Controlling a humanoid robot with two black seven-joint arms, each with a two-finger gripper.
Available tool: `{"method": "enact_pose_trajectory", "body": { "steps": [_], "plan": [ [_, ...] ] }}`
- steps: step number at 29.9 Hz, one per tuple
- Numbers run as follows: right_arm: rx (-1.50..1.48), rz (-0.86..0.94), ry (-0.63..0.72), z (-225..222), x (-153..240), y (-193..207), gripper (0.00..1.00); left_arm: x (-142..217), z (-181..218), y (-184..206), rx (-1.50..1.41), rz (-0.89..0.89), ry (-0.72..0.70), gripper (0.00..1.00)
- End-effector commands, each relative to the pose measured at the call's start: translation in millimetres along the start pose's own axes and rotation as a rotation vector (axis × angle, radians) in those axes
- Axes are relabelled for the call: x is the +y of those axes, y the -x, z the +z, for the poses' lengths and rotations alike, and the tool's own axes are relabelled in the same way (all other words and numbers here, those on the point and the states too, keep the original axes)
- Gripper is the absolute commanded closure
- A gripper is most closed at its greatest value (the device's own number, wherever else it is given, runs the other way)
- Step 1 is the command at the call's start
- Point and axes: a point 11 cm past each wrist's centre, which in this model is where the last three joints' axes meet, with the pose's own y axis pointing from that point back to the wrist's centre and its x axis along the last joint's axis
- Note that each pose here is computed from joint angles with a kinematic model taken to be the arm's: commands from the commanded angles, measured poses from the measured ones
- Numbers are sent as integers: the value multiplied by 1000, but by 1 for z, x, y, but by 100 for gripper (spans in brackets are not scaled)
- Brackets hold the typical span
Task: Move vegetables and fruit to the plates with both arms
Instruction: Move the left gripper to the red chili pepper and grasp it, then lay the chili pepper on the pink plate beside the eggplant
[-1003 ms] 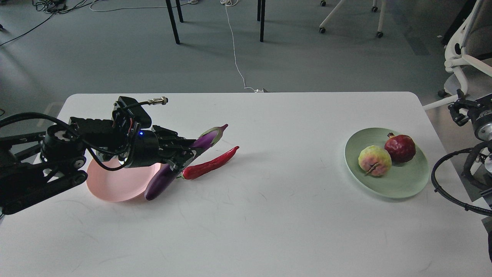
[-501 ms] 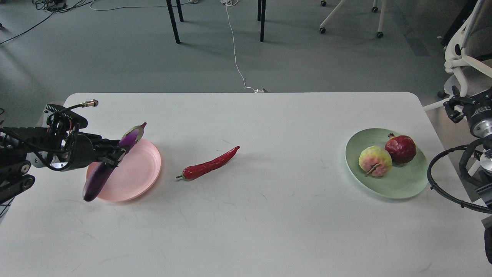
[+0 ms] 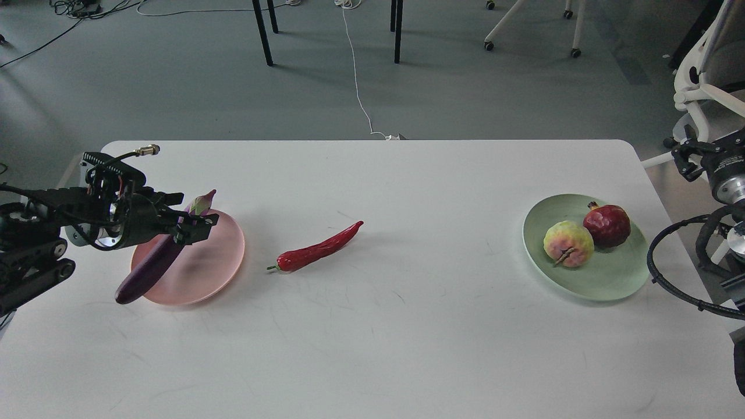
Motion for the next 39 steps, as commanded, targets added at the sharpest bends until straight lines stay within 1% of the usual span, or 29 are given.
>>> {"method": "enact_pose_trajectory", "body": {
  "steps": [1, 3, 5, 10, 13, 16, 17, 18, 19, 21, 24, 28, 33, 36, 39],
  "plan": [
    [0, 1, 1, 1, 0, 0, 1, -33, 48, -23, -45, 64, 115, 17],
    [1, 1, 0, 0, 0, -1, 1, -46, 70, -25, -62, 66, 163, 17],
    [1, 1, -2, -1, 0, -1, 1, -55, 88, -18, -87, 50, 205, 19],
    [1, 0, -3, -2, 0, 0, 1, -63, 96, 19, -197, -58, 219, 24],
    [-2, -1, -2, 0, -1, 1, 1, -69, 111, 30, -223, -89, 254, 26],
    [-4, -1, -1, 0, -1, 1, 1, -67, 110, 42, -219, -113, 255, 29],
    [-5, -2, -2, 0, -1, 2, 1, -66, 108, 43, -219, -112, 250, 33],
    [-5, -3, -1, 1, -1, 2, 1, -66, 107, 44, -218, -116, 248, 39],
    [-5, -3, -1, 1, -1, 2, 1, -66, 105, 44, -217, -119, 243, 49],
    [-6, -4, 0, 2, -1, 3, 1, -66, 103, 46, -215, -124, 237, 62],
    [-6, -4, -2, 0, -1, 3, 1, -65, 100, 49, -210, -130, 232, 75],
    [-5, -4, -1, 0, -1, 3, 1, -64, 98, 47, -207, -126, 229, 88],
    [-5, -4, -1, 0, -1, 3, 1, -52, 89, 32, -192, -84, 223, 89],
    [-5, -6, -2, 0, -2, 4, 1, -26, 76, 8, -149, -32, 215, 88],
    [-5, -6, -2, 0, -2, 4, 1, 5, 47, 8, -125, -34, 157, 87]
  ]
}}
